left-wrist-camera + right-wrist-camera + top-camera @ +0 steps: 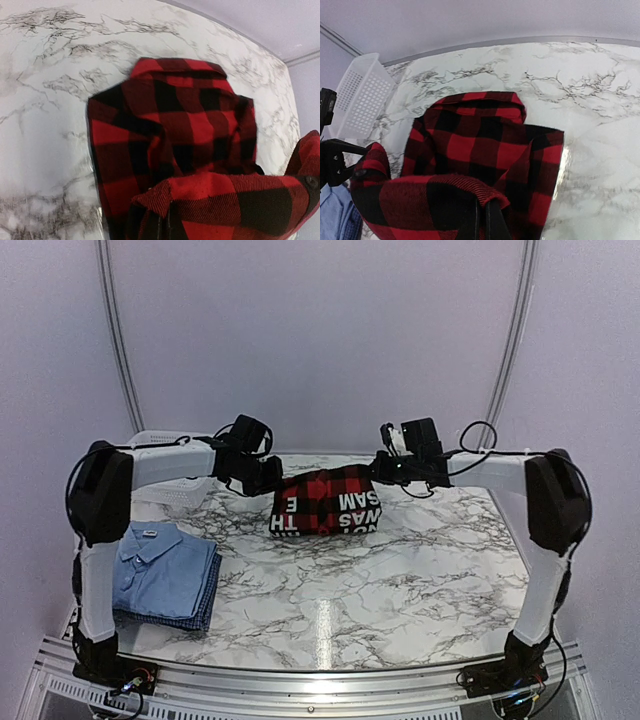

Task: Fold and stack the long sleeve shirts
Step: Fold the 2/3-rectangle-folded shirt at the center of the board.

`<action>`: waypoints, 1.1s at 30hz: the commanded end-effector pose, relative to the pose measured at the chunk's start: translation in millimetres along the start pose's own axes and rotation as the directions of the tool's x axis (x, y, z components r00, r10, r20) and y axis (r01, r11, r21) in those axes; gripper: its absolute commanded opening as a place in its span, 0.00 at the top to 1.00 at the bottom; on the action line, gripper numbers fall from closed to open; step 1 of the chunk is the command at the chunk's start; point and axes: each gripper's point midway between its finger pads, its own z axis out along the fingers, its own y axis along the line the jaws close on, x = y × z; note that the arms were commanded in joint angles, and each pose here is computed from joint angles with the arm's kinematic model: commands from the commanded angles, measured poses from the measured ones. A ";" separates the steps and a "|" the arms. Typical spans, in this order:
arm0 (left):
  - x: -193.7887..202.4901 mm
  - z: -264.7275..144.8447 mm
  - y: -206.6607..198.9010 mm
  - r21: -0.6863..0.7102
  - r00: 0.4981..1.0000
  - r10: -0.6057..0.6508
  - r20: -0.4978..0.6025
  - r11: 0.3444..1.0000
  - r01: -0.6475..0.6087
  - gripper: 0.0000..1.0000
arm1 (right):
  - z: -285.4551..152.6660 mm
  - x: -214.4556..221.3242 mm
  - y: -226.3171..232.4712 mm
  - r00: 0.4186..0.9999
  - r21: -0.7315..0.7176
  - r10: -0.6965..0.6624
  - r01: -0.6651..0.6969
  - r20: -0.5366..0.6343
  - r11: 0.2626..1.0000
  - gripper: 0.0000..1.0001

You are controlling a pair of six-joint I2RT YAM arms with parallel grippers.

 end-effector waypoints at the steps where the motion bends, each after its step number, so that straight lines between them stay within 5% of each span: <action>1: -10.9 54.0 29.7 -0.025 0.998 -0.059 -0.016 0.998 0.058 1.00 | 63.1 -10.7 -33.7 1.000 -0.023 0.020 -0.019 0.024 1.000 1.00; 7: -7.6 62.9 35.9 -0.011 0.995 -0.099 -0.030 0.995 0.098 1.00 | 85.0 19.8 -43.0 0.996 -0.038 0.079 -0.080 -0.036 0.996 1.00; 18: 67.8 -17.6 28.9 0.027 0.992 -0.127 -0.008 0.992 0.127 1.00 | 1.9 91.2 -27.4 0.993 0.004 0.076 -0.076 -0.094 0.997 1.00; 26: 42.7 -55.9 11.1 0.063 0.990 -0.091 0.104 0.994 0.085 1.00 | -30.9 46.2 -11.2 1.000 0.026 0.001 -0.001 -0.006 1.000 1.00; 33: -5.0 -29.6 27.4 0.011 0.987 -0.088 0.135 0.996 0.088 1.00 | 6.8 -5.8 -25.6 0.997 0.033 -0.046 0.044 0.064 0.998 1.00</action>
